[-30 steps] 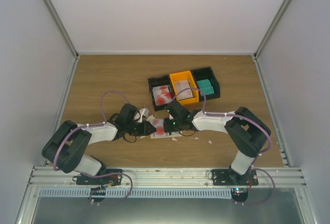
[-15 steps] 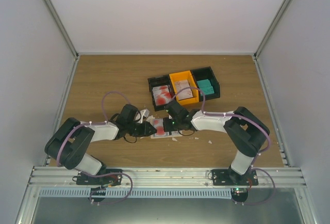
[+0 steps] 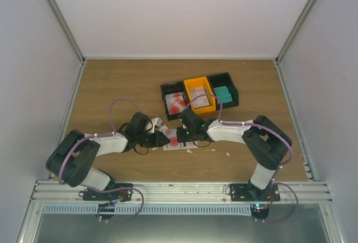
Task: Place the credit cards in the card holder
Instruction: Insert the credit card into the card holder.
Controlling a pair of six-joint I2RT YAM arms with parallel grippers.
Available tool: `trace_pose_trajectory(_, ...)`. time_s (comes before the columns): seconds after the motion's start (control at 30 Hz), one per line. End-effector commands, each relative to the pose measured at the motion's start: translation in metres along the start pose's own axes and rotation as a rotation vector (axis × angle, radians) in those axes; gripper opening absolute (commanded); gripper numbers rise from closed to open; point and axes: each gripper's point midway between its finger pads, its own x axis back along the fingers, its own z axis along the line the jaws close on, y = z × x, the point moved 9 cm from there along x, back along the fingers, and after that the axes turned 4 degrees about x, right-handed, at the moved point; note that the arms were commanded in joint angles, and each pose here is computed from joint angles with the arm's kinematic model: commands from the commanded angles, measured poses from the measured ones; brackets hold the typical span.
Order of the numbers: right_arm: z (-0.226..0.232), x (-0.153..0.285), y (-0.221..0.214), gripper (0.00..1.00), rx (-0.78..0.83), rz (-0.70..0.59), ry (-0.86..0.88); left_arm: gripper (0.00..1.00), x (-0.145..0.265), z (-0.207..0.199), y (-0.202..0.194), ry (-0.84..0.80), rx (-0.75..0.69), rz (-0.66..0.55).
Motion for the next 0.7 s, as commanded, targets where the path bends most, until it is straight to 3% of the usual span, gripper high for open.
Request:
trace_pose_trajectory(0.0,-0.0190,-0.0171,-0.0262,0.00,0.005,0.110,-0.102,0.22,0.0032,-0.0098,0.0066,-0.019,-0.041,-0.036)
trace_pose_trajectory(0.17,-0.0191,-0.0175,-0.0267,0.00,0.001,0.108,-0.098,0.21,-0.0015,-0.0068,0.0045,-0.033,-0.031,-0.014)
trace_pose_trajectory(0.43,-0.0195,-0.0180,-0.0272,0.01,-0.004,0.108,-0.098,0.31,-0.0022,-0.0020,0.0024,-0.002,-0.020,-0.014)
trace_pose_trajectory(0.67,-0.0196,-0.0187,-0.0281,0.01,-0.002,0.111,-0.093,0.27,-0.0035,-0.0030,0.0026,-0.018,-0.025,-0.005)
